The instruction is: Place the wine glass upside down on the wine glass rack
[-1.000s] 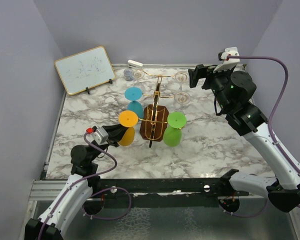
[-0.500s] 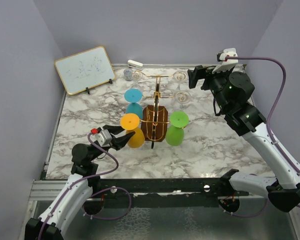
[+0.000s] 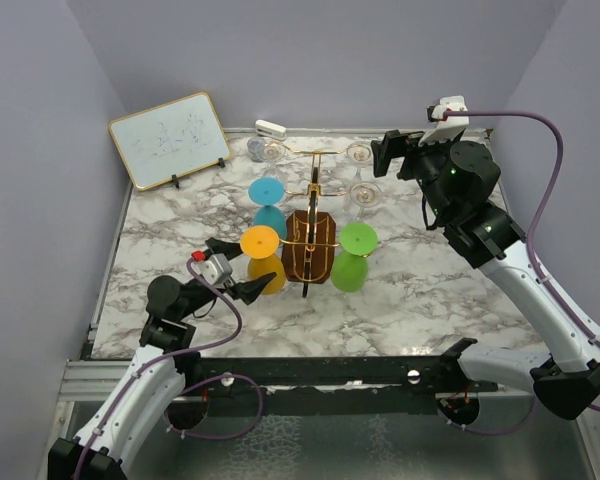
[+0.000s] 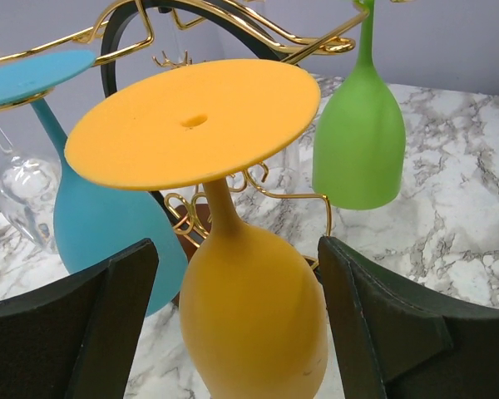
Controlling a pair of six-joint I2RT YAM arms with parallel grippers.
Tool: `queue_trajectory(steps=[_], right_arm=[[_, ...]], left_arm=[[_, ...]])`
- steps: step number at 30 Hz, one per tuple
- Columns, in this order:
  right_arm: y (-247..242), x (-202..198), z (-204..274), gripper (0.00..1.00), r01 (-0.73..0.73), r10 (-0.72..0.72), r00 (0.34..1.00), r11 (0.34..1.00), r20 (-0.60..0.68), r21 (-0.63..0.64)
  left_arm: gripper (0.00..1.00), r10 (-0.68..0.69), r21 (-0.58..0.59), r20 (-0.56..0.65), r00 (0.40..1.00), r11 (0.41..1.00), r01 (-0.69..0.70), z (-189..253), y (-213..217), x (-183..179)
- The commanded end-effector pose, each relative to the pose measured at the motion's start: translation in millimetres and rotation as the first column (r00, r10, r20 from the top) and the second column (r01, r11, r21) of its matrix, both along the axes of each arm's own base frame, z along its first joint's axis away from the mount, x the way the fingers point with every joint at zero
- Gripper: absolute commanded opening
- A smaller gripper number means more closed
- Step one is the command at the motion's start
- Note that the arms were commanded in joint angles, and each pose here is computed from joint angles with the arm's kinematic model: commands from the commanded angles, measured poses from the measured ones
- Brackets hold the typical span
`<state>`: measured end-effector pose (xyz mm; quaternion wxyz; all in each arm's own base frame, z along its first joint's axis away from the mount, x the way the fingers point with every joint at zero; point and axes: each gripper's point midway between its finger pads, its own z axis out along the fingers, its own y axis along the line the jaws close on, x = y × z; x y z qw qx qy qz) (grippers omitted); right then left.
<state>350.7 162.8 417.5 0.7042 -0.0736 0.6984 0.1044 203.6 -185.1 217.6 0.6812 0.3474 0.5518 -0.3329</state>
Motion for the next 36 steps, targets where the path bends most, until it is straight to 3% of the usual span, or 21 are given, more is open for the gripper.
queue_trajectory(steps=[1, 4, 19, 28, 36], right_arm=[[2, 1, 10, 0.99, -0.009, 0.008, 1.0, 1.0, 0.028, 0.017], [2, 1, 9, 0.99, -0.012, 0.011, 1.0, 1.0, 0.026, 0.013], [0, -1, 10, 0.99, -0.013, 0.013, 0.999, 1.0, 0.039, 0.003], [-3, -13, 19, 0.99, -0.032, 0.031, 0.999, 0.999, 0.033, 0.03], [-7, -27, 29, 0.99, -0.054, 0.052, 0.997, 0.997, 0.051, 0.048]], left_arm=[[0.87, 0.041, 0.023, -0.006, 0.999, 0.999, -0.041, 7, 5, 5], [0.99, 0.045, 0.034, -0.028, 0.999, 0.998, -0.044, 8, 6, 4], [0.99, 0.037, 0.074, -0.08, 0.996, 0.997, -0.031, 24, 9, -7], [0.99, 0.176, 0.157, -0.088, 0.98, 0.974, -0.161, 30, 32, -5], [0.98, 0.336, 0.241, -0.058, 0.94, 0.919, -0.313, 41, 60, 5]])
